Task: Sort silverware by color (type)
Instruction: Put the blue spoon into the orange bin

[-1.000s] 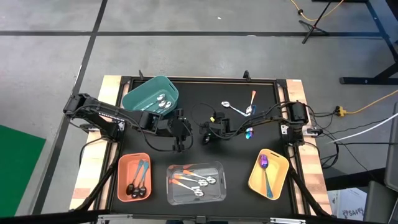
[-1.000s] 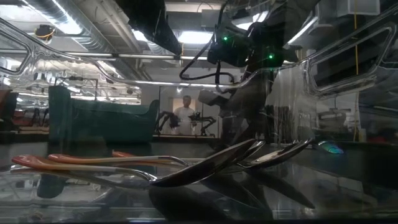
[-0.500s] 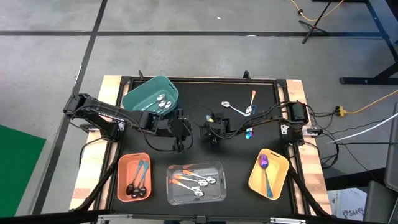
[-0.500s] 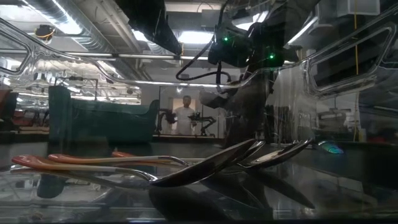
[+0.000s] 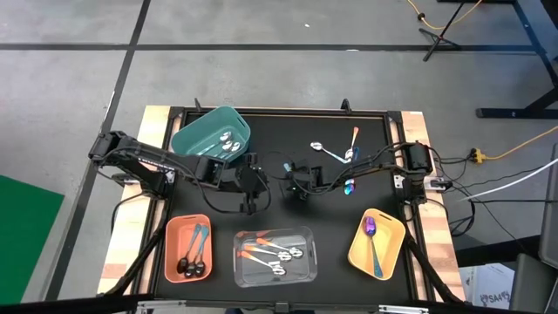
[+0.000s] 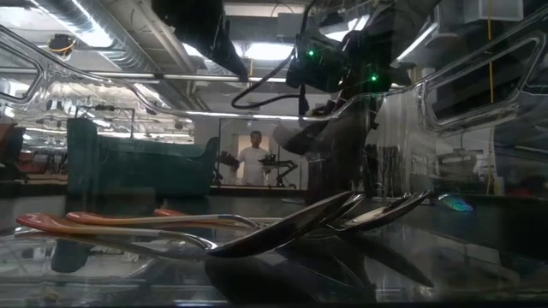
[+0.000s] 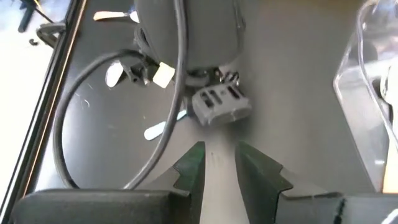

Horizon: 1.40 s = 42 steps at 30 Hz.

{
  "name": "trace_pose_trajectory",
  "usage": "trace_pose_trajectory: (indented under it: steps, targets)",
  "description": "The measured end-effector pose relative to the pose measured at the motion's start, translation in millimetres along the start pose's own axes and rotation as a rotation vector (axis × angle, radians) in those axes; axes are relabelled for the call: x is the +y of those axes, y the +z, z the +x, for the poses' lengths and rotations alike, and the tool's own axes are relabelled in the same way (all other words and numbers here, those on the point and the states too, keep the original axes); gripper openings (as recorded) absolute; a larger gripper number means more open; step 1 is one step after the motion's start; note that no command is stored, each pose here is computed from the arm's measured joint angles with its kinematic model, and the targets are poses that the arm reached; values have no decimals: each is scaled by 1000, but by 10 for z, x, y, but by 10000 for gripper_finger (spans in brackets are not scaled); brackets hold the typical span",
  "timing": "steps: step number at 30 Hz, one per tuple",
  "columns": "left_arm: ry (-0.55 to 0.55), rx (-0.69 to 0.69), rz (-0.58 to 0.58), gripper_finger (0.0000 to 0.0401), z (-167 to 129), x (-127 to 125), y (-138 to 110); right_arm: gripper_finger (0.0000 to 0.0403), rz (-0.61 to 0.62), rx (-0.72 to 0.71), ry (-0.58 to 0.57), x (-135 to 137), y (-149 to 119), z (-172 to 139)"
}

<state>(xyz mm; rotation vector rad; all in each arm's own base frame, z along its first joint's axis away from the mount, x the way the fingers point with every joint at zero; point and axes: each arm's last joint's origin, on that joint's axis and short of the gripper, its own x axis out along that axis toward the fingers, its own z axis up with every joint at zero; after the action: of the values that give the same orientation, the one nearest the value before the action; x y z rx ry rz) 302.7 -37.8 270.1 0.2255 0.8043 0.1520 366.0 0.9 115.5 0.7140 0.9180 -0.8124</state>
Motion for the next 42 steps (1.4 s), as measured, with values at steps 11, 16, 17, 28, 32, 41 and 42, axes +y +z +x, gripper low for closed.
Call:
trace_pose_trajectory:
  steps: [11,16,17,28,32,41,42]
  targets:
    - [-82,85,79,82,-70,-200,-98,1,-283,-12,20,119,96,-69]
    - [-126,84,63,82,-110,-306,-105,0,-325,-22,67,226,170,-121]
    - [-130,83,60,82,-117,-325,-106,0,-321,-29,76,245,185,-132]
    - [-124,212,-177,82,-192,-447,-232,0,-256,-133,182,412,328,-218]
    - [-80,275,-278,82,-258,-431,-300,0,-221,-203,297,518,399,-260]
    - [-10,145,-433,82,-837,-191,-332,0,-168,-325,583,728,543,-407]
    - [1,124,-461,82,-908,-150,-343,0,-159,-348,620,752,565,-435]
